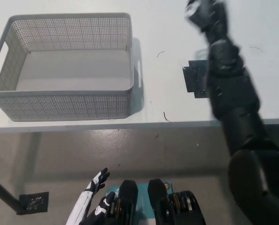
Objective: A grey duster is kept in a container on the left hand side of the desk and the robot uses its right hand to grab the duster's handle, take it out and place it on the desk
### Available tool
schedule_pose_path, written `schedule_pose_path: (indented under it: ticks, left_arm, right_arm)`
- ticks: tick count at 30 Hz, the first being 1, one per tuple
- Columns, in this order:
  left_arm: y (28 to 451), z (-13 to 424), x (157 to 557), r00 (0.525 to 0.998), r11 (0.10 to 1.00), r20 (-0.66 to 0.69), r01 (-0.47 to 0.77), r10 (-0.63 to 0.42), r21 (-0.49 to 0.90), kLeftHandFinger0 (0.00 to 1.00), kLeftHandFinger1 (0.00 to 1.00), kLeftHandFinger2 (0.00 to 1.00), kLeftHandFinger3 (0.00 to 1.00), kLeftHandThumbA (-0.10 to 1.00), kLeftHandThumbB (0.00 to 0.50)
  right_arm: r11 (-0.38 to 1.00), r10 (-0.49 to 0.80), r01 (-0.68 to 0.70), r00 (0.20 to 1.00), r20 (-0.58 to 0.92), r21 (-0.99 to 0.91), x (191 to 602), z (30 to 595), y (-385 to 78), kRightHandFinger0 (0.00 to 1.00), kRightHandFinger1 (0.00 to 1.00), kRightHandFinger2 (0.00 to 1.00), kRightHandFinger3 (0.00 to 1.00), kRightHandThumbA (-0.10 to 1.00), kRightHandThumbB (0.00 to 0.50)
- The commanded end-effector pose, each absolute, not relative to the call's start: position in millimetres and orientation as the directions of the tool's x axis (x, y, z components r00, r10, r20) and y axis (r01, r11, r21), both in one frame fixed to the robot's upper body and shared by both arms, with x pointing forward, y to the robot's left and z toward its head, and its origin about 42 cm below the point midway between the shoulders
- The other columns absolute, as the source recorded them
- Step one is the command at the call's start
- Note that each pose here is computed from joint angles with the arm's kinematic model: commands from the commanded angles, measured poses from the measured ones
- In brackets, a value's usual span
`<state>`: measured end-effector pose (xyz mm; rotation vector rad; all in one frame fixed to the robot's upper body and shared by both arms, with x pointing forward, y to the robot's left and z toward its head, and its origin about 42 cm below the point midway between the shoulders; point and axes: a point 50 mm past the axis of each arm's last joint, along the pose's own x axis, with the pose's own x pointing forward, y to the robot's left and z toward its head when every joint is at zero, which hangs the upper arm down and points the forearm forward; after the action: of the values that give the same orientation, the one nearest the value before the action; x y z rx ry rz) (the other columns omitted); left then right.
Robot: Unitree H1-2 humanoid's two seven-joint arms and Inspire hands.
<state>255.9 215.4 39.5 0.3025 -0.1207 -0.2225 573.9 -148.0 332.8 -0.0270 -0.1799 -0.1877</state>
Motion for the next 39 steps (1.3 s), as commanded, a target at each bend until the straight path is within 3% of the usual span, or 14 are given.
schedule_pose_path:
  ticks: [1, 3, 7, 9, 10, 14, 16, 19, 23, 25, 31, 33, 36, 39]
  left_arm:
    - [221, 51, 254, 0.956, 0.920, 0.158, 0.182, -0.248, 0.347, 1.00, 1.00, 1.00, 1.00, 0.83, 0.131]
    - [225, 51, 252, 0.958, 0.921, 0.156, 0.174, -0.240, 0.349, 1.00, 1.00, 1.00, 1.00, 0.83, 0.138]
    - [233, 51, 246, 0.962, 0.922, 0.149, 0.165, -0.229, 0.350, 1.00, 1.00, 1.00, 1.00, 0.82, 0.134]
    - [235, 50, 243, 0.963, 0.922, 0.147, 0.161, -0.225, 0.352, 1.00, 1.00, 1.00, 1.00, 0.82, 0.134]
    - [236, 50, 242, 0.964, 0.923, 0.147, 0.160, -0.222, 0.350, 1.00, 1.00, 1.00, 1.00, 0.83, 0.135]
    - [239, 50, 238, 0.967, 0.925, 0.142, 0.151, -0.211, 0.348, 1.00, 1.00, 1.00, 1.00, 0.82, 0.133]
    - [241, 51, 235, 0.969, 0.928, 0.138, 0.148, -0.205, 0.343, 1.00, 1.00, 1.00, 1.00, 0.81, 0.120]
    - [245, 51, 233, 0.970, 0.927, 0.137, 0.146, -0.203, 0.345, 1.00, 1.00, 1.00, 1.00, 0.81, 0.126]
    - [246, 51, 233, 0.972, 0.926, 0.133, 0.136, -0.193, 0.353, 1.00, 1.00, 1.00, 1.00, 0.83, 0.130]
    - [246, 53, 233, 0.973, 0.926, 0.132, 0.131, -0.188, 0.353, 1.00, 1.00, 1.00, 1.00, 0.82, 0.131]
    - [247, 53, 232, 0.974, 0.931, 0.143, 0.117, -0.176, 0.345, 1.00, 1.00, 1.00, 1.00, 0.83, 0.131]
    - [248, 52, 231, 0.975, 0.933, 0.142, 0.114, -0.171, 0.342, 1.00, 1.00, 1.00, 1.00, 0.82, 0.123]
    - [249, 51, 231, 0.975, 0.935, 0.147, 0.111, -0.169, 0.337, 1.00, 1.00, 1.00, 1.00, 0.81, 0.122]
    - [249, 51, 231, 0.976, 0.937, 0.147, 0.104, -0.161, 0.334, 1.00, 1.00, 1.00, 1.00, 0.80, 0.130]
  right_arm:
    - [0.953, -0.294, 0.301, 0.878, 0.377, 0.040, 574, 393, -183, 0.00, 0.03, 0.36, 0.39, 0.13, 0.033]
    - [0.945, -0.260, 0.317, 0.875, 0.408, -0.076, 571, 391, -199, 0.00, 0.00, 0.31, 0.30, 0.01, 0.022]
    - [0.800, -0.081, 0.295, 0.916, 0.392, -0.522, 569, 379, -218, 0.00, 0.00, 0.07, 0.04, 0.05, 0.068]
    - [0.711, 0.008, 0.257, 0.928, 0.372, -0.655, 568, 371, -223, 0.00, 0.00, 0.07, 0.02, 0.00, 0.066]
    - [0.661, 0.062, 0.232, 0.931, 0.360, -0.713, 567, 366, -227, 0.00, 0.00, 0.11, 0.03, -0.09, 0.085]
    - [0.467, 0.194, 0.160, 0.941, 0.277, -0.869, 563, 339, -246, 0.00, 0.11, 0.39, 0.23, -0.10, 0.167]
    - [0.373, 0.207, 0.096, 0.961, 0.184, -0.923, 561, 321, -255, 0.00, 0.20, 0.52, 0.31, -0.10, 0.162]
    - [0.297, 0.218, 0.042, 0.970, 0.111, -0.954, 557, 306, -264, 0.00, 0.19, 0.53, 0.34, -0.10, 0.160]
    - [0.212, 0.208, -0.005, 0.977, 0.040, -0.977, 552, 288, -272, 0.00, 0.32, 0.69, 0.49, -0.10, 0.169]
    - [0.185, 0.198, -0.011, 0.980, 0.027, -0.983, 552, 281, -274, 0.00, 0.35, 0.70, 0.53, -0.10, 0.165]
    - [0.197, 0.129, 0.001, 0.991, 0.027, -0.980, 551, 274, -277, 0.00, 0.28, 0.62, 0.45, -0.10, 0.155]
    - [0.189, 0.092, 0.014, 0.995, 0.032, -0.982, 551, 273, -279, 0.00, 0.29, 0.64, 0.51, -0.10, 0.133]
    - [0.199, 0.075, 0.036, 0.996, 0.052, -0.979, 552, 275, -285, 0.00, 0.26, 0.61, 0.45, -0.10, 0.128]
    - [0.180, 0.062, 0.069, 0.995, 0.082, -0.981, 553, 279, -291, 0.00, 0.30, 0.71, 0.58, -0.10, 0.119]
